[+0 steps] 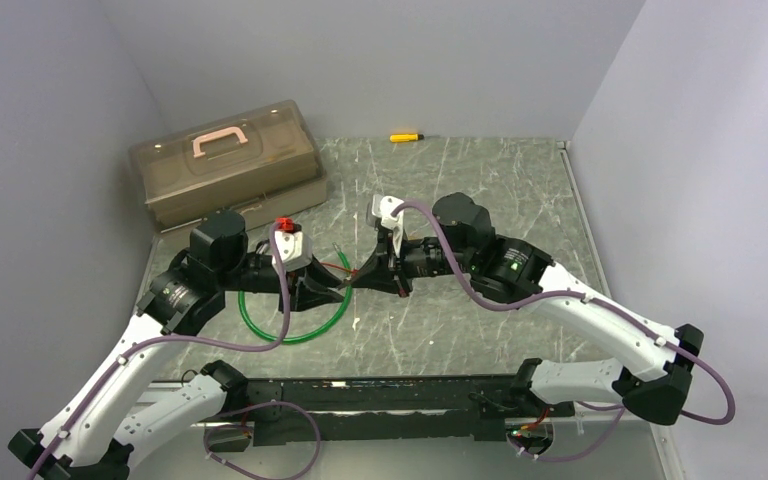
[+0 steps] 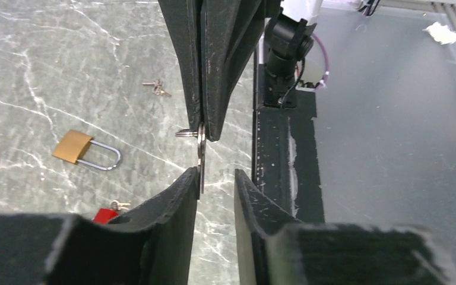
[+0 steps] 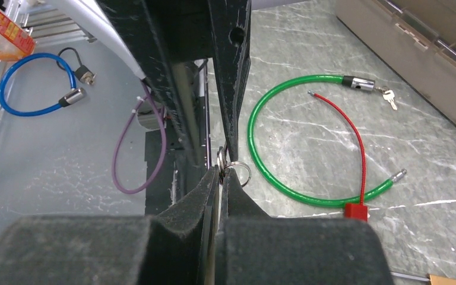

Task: Unlock with the key
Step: Pick up the key from the center of the board.

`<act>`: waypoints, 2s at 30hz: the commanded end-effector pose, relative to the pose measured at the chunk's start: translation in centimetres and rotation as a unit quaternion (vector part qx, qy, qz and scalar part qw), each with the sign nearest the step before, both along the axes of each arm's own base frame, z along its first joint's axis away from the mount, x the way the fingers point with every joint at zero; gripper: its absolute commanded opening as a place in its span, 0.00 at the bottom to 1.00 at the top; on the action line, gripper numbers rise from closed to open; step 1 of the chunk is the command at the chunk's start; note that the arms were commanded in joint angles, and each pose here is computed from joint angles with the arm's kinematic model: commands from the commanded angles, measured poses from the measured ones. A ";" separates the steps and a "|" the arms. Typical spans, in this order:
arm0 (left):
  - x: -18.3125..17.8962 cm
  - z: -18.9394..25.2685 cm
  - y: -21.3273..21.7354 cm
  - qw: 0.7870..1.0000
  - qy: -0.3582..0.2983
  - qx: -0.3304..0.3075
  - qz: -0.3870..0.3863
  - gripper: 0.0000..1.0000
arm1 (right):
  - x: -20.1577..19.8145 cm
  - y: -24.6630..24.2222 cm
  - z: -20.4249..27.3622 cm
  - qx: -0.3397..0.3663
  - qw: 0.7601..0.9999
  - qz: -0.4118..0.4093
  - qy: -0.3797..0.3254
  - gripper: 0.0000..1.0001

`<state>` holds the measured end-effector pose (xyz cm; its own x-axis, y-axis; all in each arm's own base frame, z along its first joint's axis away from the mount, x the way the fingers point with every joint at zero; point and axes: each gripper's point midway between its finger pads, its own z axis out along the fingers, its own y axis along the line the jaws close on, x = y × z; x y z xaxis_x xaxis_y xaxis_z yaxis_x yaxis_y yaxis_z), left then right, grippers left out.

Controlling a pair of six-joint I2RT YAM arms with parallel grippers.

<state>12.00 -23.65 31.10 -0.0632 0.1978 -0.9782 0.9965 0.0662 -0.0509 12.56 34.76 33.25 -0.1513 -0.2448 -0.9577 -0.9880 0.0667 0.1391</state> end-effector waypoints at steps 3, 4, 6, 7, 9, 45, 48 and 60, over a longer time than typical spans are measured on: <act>-2.4 2.2 0.1 0.998 -0.021 -0.026 -0.058 0.37 | 0.6 -0.9 2.4 0.053 0.997 -0.032 -0.038 0.00; -2.6 2.1 0.2 0.998 -0.020 -0.026 -0.062 0.37 | 0.6 -1.0 2.6 0.056 0.997 -0.034 -0.040 0.00; -2.8 2.0 0.2 0.997 -0.022 -0.027 -0.067 0.33 | 0.6 -1.1 2.8 0.058 0.997 -0.035 -0.042 0.00; -2.8 2.1 0.2 0.997 -0.022 -0.028 -0.067 0.30 | 0.6 -1.2 2.9 0.058 0.997 -0.036 -0.043 0.00; -2.8 2.3 0.2 0.997 -0.024 -0.030 -0.069 0.26 | 0.6 -1.1 2.9 0.057 0.997 -0.035 -0.042 0.00; 0.0 3.7 1.2 0.996 -0.092 -0.012 0.003 0.00 | -0.1 -1.9 1.6 0.007 0.999 -0.019 -0.033 0.02; -0.2 3.3 1.1 0.996 -0.086 -0.012 -0.005 0.00 | -0.1 -1.7 2.6 0.021 0.999 -0.019 -0.037 0.02; -0.7 1.9 0.7 0.998 -0.059 -0.014 -0.022 0.00 | -0.4 -1.0 5.2 0.037 0.998 0.004 -0.047 0.00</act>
